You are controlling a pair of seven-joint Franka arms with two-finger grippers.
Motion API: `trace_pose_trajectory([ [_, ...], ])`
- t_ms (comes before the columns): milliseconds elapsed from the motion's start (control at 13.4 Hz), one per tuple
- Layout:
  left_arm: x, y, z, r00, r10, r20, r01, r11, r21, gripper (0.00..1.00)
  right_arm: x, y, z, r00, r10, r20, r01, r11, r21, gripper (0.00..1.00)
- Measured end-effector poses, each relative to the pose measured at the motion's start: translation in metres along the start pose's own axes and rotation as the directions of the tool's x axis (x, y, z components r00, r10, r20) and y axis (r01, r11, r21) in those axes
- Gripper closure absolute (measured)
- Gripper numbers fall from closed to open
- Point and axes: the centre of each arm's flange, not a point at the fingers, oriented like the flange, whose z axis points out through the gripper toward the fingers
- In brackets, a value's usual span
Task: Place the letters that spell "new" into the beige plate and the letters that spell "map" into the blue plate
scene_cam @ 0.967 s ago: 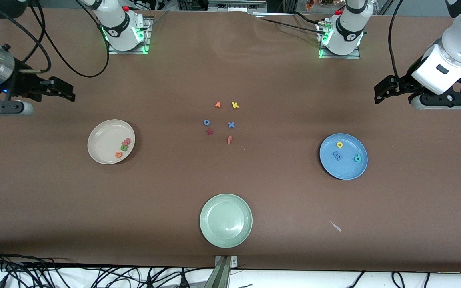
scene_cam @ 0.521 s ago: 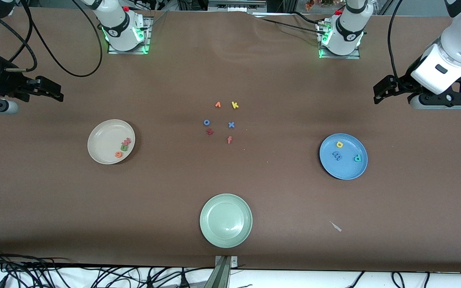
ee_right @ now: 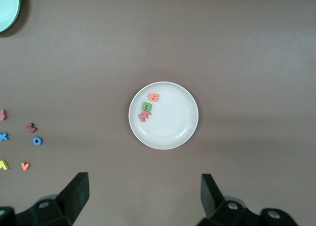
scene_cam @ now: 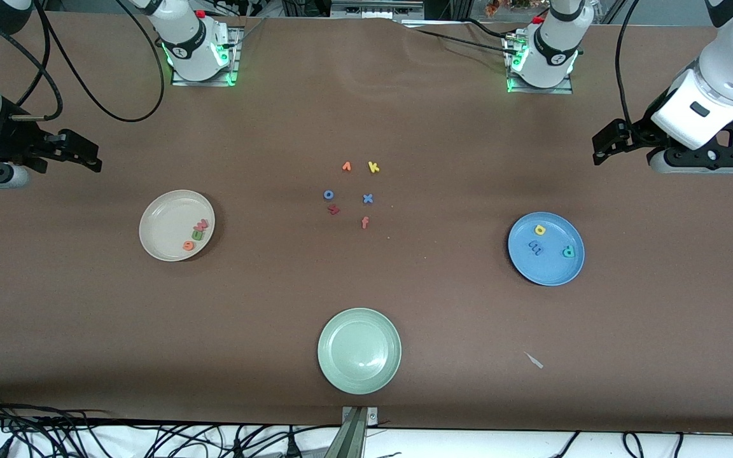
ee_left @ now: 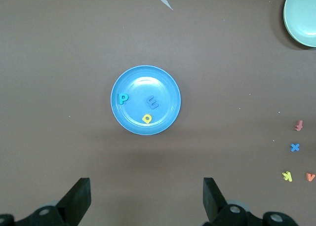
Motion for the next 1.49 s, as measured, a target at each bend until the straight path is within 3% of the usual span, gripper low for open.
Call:
trace_pose_trajectory([
  [1488, 0.000, 0.002, 0.000, 1.000, 0.004, 0.000, -0.004, 1.000, 0.000, 0.00, 0.001, 0.012, 0.001, 1.000, 0.018, -0.001, -0.018, 1.000, -0.002, 0.00],
])
